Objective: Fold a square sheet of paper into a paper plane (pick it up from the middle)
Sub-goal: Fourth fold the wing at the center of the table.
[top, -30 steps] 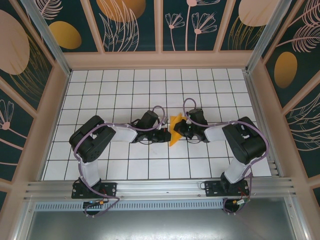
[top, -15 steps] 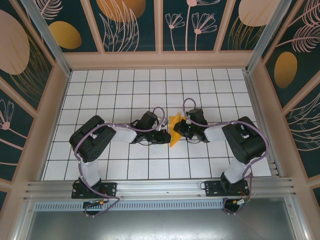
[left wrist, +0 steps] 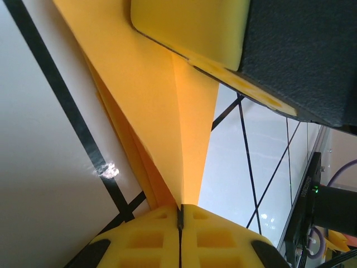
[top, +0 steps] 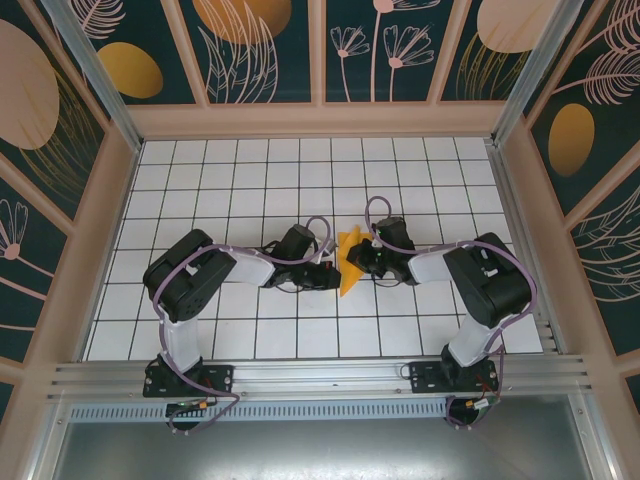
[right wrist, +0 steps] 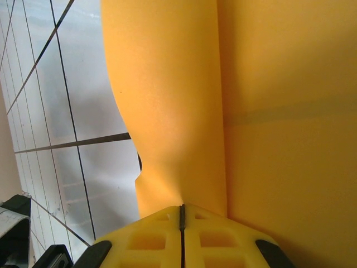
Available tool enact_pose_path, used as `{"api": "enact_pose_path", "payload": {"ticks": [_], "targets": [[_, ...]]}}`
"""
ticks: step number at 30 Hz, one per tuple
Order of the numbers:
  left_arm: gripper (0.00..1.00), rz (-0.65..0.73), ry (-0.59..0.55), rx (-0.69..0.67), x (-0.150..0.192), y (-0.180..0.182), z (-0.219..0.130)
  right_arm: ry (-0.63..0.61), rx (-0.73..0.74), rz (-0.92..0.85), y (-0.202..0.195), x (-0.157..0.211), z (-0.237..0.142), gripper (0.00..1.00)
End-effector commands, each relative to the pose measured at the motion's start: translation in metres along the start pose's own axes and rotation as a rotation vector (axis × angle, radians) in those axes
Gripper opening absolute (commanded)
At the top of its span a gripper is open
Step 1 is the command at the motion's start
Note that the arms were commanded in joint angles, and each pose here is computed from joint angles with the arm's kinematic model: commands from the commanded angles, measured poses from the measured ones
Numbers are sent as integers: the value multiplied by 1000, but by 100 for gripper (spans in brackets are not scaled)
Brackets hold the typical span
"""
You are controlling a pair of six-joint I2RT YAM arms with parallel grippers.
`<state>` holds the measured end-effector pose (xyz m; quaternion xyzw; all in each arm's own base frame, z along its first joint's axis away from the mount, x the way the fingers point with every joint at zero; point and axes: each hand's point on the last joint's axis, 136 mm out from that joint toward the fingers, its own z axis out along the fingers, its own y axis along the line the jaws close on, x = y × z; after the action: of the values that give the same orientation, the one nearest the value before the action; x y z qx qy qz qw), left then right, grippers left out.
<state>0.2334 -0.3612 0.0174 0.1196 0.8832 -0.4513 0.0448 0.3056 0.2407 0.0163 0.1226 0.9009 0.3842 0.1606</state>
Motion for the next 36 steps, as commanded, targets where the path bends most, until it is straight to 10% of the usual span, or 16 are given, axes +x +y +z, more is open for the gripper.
{"api": "enact_pose_path", "payload": {"ticks": [1,23,36], "targets": [[9,-95,144,-51,47,25,-1,60,229,49,-67,29,6,9],[28,-39,-241,-35,-32,-31,-46,44,212,78,-68,31,4,8],[36,-143,-194,-6,-42,-19,-13,31,211,112,-73,34,2,8]]}}
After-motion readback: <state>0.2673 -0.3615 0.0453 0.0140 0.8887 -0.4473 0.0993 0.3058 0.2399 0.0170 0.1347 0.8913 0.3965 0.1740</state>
